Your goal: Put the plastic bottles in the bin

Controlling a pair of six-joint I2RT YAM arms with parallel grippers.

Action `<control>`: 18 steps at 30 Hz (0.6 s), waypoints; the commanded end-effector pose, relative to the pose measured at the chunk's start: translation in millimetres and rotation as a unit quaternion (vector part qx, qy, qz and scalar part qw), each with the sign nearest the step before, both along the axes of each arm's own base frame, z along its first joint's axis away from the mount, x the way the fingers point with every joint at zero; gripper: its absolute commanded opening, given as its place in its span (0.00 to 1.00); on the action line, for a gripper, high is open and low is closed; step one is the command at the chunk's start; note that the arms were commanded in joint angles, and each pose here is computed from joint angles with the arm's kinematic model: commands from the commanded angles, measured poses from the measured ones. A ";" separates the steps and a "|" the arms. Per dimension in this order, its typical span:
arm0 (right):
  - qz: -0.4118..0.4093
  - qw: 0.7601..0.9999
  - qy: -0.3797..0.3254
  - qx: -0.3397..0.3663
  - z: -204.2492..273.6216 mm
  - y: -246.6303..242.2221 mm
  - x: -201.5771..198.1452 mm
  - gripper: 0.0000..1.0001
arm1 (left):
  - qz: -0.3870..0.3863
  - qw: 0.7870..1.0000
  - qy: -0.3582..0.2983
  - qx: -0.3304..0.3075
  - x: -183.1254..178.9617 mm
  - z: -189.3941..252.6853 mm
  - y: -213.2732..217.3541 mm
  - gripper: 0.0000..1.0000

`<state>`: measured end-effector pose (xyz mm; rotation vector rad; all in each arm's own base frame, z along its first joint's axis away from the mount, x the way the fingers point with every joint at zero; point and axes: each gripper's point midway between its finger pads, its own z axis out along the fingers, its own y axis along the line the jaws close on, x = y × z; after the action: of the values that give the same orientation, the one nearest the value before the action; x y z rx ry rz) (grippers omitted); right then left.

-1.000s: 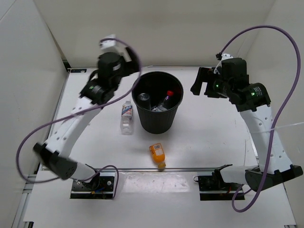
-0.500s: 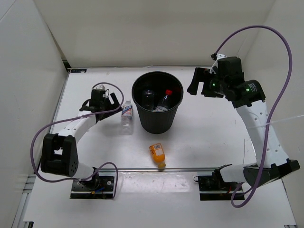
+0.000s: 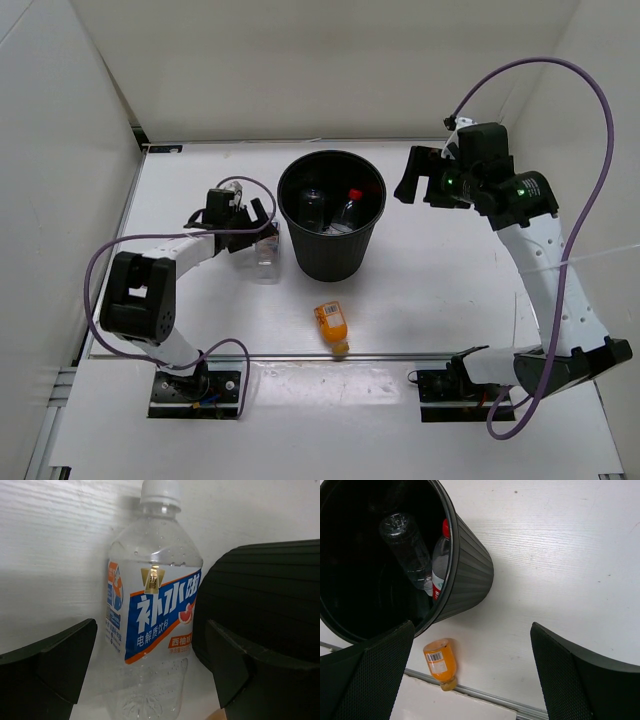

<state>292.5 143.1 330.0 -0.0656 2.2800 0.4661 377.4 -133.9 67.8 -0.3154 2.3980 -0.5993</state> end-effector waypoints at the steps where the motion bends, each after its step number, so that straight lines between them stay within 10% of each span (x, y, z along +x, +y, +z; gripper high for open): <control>1: 0.000 0.999 -0.032 0.001 12.9 -4.2 -0.1 1.00 | -0.014 0.999 -0.020 -0.022 9.2 15.3 -11.6 1.00; 7: 0.000 1.000 -0.021 -0.003 3.4 -5.2 -2.8 1.00 | -0.023 0.998 0.031 -0.051 -0.5 -10.1 -25.3 1.00; 14: -0.004 1.000 -0.022 -0.006 1.3 -6.2 -0.8 1.00 | -0.009 0.996 0.086 -0.037 -13.8 -20.4 -13.8 0.57; 18: -0.004 1.000 -0.018 -0.008 -2.1 -6.3 -1.1 1.00 | 0.031 0.999 0.030 0.004 2.3 26.7 5.6 0.53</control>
<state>288.6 140.1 319.4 -0.0638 2.2998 0.4508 366.4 -144.0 47.5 -0.3992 2.5360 -0.6484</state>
